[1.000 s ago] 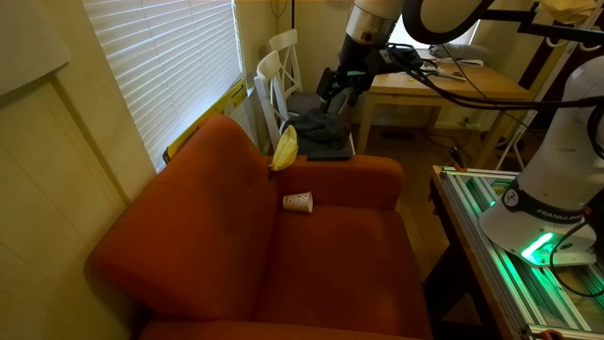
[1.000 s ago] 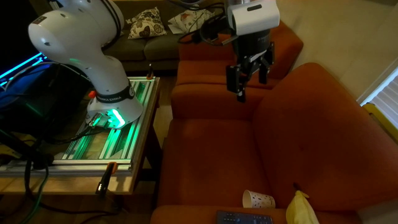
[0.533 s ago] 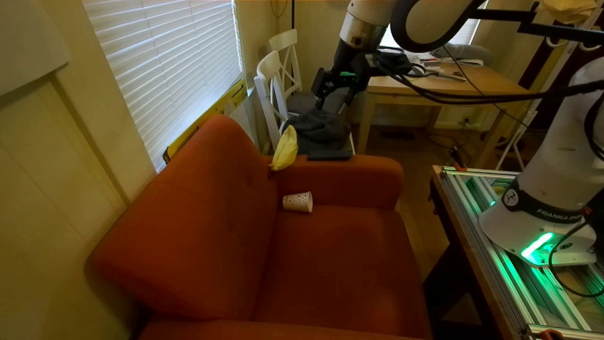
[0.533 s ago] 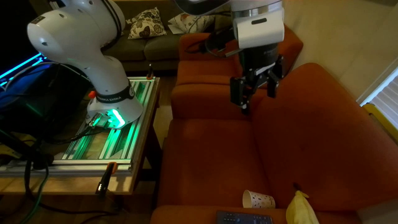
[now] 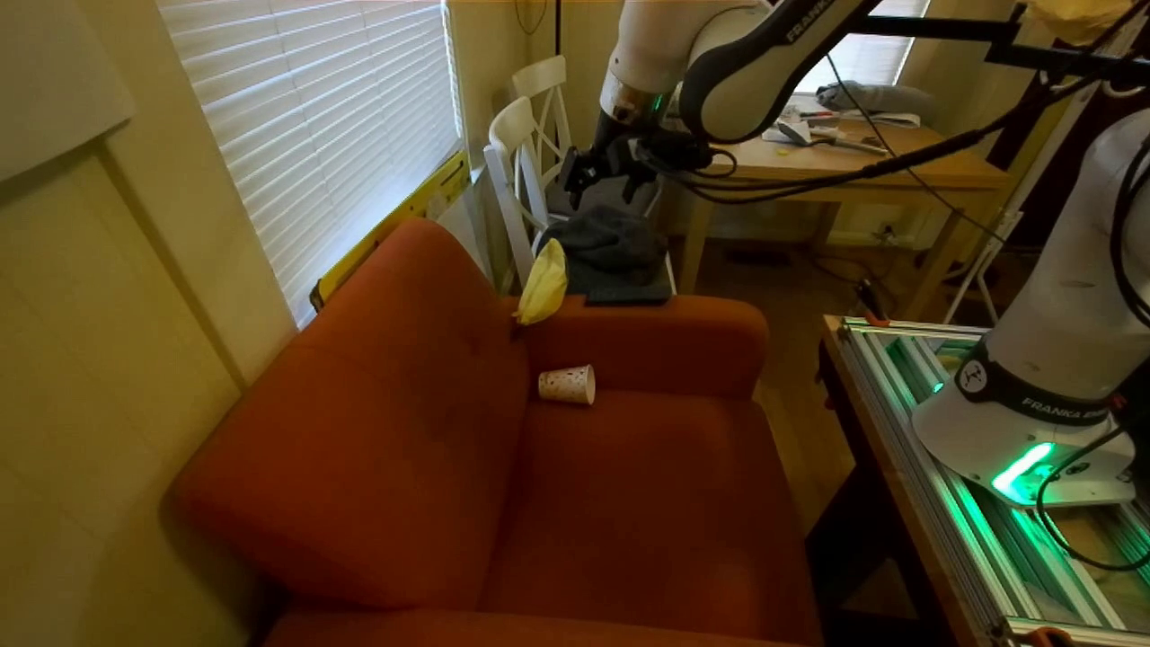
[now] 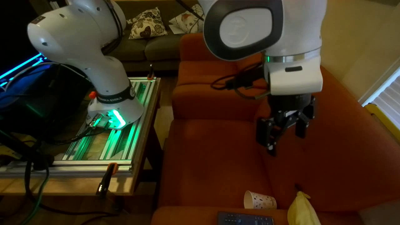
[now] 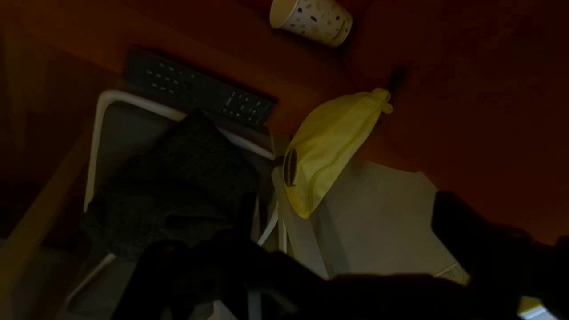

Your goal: Put the yellow bag on the top of the headrest

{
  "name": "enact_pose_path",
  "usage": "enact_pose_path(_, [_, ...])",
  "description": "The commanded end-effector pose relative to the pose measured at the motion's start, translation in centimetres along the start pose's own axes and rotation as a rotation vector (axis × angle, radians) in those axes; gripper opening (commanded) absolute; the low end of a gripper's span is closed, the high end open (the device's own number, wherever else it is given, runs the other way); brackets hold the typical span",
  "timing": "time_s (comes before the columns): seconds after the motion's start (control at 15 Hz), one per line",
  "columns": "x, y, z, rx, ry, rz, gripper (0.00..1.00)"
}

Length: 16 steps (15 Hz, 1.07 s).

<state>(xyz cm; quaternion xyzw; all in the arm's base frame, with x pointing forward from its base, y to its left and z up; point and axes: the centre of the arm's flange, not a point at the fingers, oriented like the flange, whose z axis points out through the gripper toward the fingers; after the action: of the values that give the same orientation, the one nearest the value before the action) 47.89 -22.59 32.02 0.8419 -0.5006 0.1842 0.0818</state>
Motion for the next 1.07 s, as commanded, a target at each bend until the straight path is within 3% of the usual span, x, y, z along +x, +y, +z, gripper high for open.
enact_pose_path(0.0, [2.1, -1.9, 5.6, -0.03, 0.042, 0.032, 1.0])
enact_pose_path(0.33, [3.4, -1.7, 10.6, -0.046, 0.043, 0.065, 1.0])
enact_pose_path(0.53, [4.4, -1.4, 13.2, -0.056, 0.024, 0.152, 1.0])
enact_pose_path(1.0, [5.6, -0.9, 16.9, -0.047, -0.003, 0.222, 1.0])
